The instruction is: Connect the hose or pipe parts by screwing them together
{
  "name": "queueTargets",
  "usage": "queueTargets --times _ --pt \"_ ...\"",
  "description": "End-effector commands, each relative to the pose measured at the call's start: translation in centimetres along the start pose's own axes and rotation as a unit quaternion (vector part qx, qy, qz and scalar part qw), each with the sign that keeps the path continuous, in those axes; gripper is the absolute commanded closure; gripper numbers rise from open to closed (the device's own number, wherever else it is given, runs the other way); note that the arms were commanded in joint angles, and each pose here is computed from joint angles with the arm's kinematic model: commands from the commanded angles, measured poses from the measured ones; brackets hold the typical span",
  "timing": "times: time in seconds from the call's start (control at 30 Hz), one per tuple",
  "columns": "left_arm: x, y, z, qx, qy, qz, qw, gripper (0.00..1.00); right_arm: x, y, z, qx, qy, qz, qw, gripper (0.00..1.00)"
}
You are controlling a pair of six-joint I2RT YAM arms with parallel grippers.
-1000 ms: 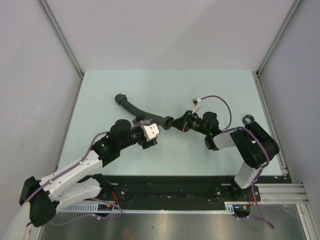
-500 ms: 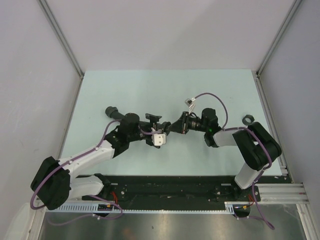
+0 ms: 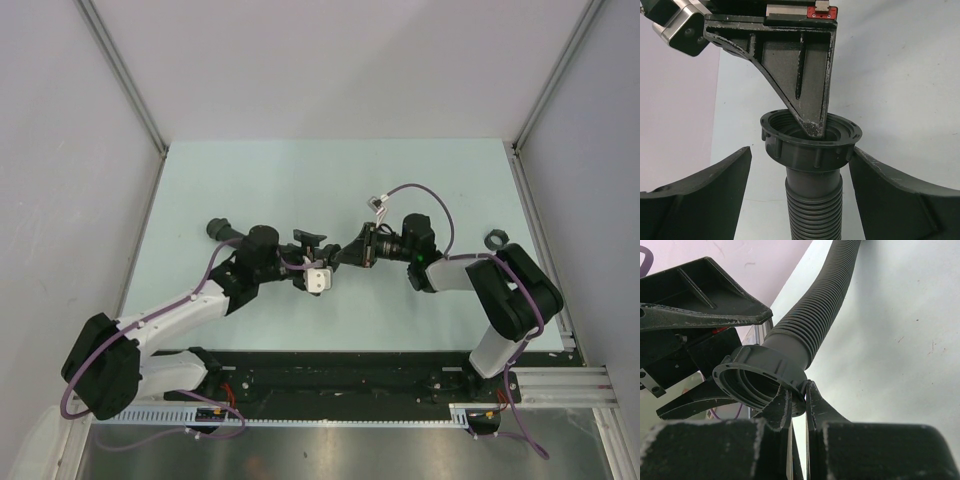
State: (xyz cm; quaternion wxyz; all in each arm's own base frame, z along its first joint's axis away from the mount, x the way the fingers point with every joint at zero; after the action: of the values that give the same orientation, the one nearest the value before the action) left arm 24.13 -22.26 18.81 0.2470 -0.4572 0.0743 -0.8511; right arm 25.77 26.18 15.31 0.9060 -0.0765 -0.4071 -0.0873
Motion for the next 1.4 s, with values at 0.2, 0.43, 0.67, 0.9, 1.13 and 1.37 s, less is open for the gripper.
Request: queueTargets --times 0.2,0.43,0.67,0.9,1.13,1.37 --pt "1.9 0.2 1.3 0.012 0.044 -0.031 0.998 0.13 0.6 0.6 0.8 0.017 -0.021 0.018 0.999 1.00" --pt "1.9 0.1 0.6 -0.014 0.031 -0.021 0.999 0.11 0.7 0.7 0.7 0.016 -0.017 0.020 1.000 1.00" --pt "1.9 0.2 0.3 -0.019 0.022 -0.022 0.999 0.11 0.6 0.7 0.7 0.017 -0.015 0.022 0.999 1.00" --pt "1.7 0.4 0.1 -0.023 0.009 -0.019 1.000 0.09 0.6 0.7 0.6 0.014 -0.014 0.023 1.000 1.00" --pt "2.2 0.5 0.0 -0.033 -0.001 -0.033 0.999 0.12 0.5 0.7 0.6 0.014 -0.012 0.025 1.000 1.00" --pt "2.2 0.7 -0.2 -0.040 -0.008 -0.034 0.999 0.15 0.5 0.7 0.6 0.015 -0.010 0.026 0.999 1.00"
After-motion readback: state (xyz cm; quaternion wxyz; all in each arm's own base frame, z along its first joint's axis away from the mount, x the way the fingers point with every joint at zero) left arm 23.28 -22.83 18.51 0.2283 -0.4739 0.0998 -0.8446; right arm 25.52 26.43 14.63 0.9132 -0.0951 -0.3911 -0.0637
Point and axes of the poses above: each gripper's point midway between its finger pads, its own y axis out along the fingers, its own z axis along the line the jaws close on, x = y × z, the point moved 6 cm from there along -y, back along the fingers, and after that the axes turned 9 degrees about -y, right-handed, at the moved point
